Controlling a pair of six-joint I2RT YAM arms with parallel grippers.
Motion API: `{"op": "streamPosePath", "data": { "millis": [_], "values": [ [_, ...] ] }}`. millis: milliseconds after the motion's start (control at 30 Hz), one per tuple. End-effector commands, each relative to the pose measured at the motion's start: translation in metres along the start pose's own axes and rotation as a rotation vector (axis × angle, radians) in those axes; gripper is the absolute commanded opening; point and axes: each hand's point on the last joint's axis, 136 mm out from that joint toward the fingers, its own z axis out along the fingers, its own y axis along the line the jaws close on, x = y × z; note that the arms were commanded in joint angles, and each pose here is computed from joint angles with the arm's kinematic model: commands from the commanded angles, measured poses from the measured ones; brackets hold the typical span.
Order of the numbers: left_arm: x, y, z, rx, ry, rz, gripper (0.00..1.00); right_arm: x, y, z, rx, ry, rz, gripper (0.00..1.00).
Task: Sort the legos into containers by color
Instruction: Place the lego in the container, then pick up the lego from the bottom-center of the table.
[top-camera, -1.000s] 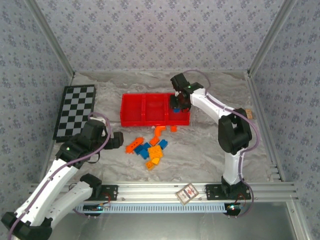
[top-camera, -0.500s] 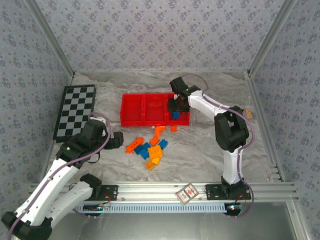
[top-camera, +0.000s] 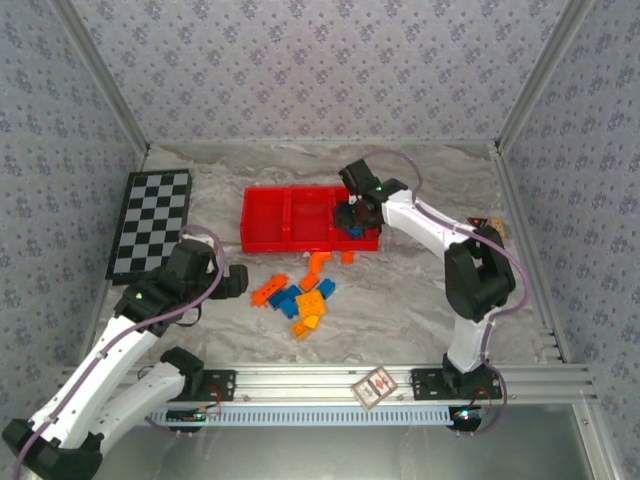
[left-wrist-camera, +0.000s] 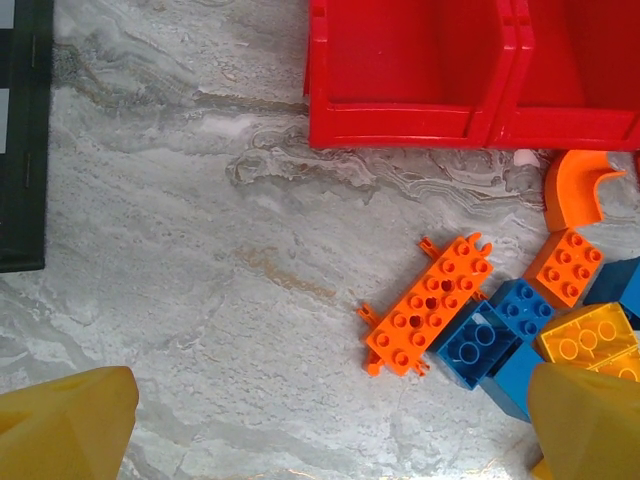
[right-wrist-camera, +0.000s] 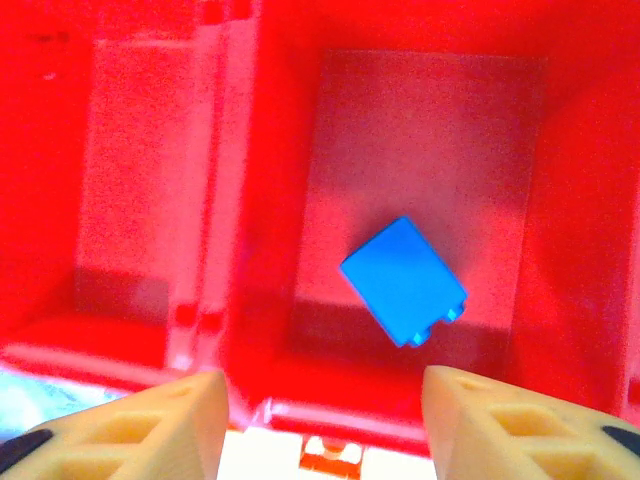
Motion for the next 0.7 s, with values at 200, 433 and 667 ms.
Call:
{"op": "streamPosePath", "data": {
  "millis": [200,433,667],
  "values": [
    [-0.001,0.000,-0.001,-0.005,-0.004,-0.004,1.00,0.076,0.025,-0.012,0.037,0.038,0.234,0.76],
    [-0.002,-0.002,-0.004,0.004,-0.016,0.000,1.00,0.099,0.056,0.005,0.034,0.017,0.326,0.74],
    [-0.001,-0.003,-0.006,0.006,-0.023,0.010,1.00,0.117,0.069,0.017,0.056,0.040,0.338,0.70]
  ]
}}
